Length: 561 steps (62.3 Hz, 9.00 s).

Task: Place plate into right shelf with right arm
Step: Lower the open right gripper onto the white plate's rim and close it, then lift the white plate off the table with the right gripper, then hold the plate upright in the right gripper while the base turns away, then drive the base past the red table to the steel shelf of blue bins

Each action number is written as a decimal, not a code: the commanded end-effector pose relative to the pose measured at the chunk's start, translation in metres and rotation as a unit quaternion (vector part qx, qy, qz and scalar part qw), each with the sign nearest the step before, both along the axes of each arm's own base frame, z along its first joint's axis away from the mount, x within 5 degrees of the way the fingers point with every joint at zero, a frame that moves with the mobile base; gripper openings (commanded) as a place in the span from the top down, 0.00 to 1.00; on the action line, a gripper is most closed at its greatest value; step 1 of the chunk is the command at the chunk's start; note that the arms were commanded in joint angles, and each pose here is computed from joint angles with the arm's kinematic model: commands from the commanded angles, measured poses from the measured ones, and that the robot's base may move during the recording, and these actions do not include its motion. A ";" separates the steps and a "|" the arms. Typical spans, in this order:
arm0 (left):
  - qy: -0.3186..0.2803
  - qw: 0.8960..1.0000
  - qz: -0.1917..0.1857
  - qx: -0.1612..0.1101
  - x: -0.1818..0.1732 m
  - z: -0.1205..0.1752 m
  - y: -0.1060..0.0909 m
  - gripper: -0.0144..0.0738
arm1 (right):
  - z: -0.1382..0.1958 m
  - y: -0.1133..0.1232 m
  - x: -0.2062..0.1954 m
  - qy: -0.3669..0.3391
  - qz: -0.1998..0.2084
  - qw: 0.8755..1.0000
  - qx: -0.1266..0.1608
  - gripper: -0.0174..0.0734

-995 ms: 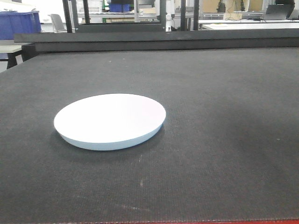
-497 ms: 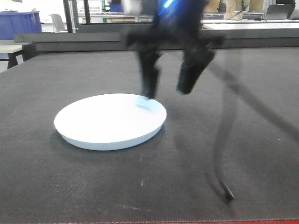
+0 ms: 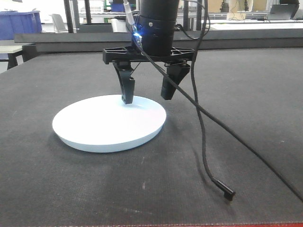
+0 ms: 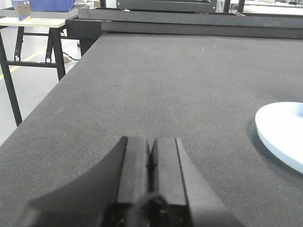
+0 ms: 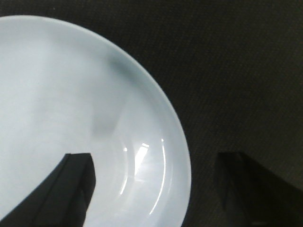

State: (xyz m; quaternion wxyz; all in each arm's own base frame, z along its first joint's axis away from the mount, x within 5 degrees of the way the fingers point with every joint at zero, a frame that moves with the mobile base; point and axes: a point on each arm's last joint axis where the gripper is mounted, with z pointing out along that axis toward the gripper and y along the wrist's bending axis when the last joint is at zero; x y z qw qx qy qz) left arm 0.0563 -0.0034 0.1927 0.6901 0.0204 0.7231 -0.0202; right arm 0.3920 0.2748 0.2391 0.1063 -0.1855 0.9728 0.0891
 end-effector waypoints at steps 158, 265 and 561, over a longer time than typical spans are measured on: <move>-0.041 0.999 0.003 -0.007 0.000 0.005 0.000 0.89 | 0.082 -0.047 -0.008 -0.082 -0.020 0.995 -0.045 0.75; -0.041 0.999 0.003 -0.007 0.000 0.005 0.000 0.89 | 0.143 -0.288 -0.404 -0.683 -0.026 0.665 0.302 0.75; -0.042 0.999 0.002 -0.007 0.000 0.005 0.000 0.89 | 0.115 -0.279 -0.395 -0.707 -0.013 0.633 0.314 0.75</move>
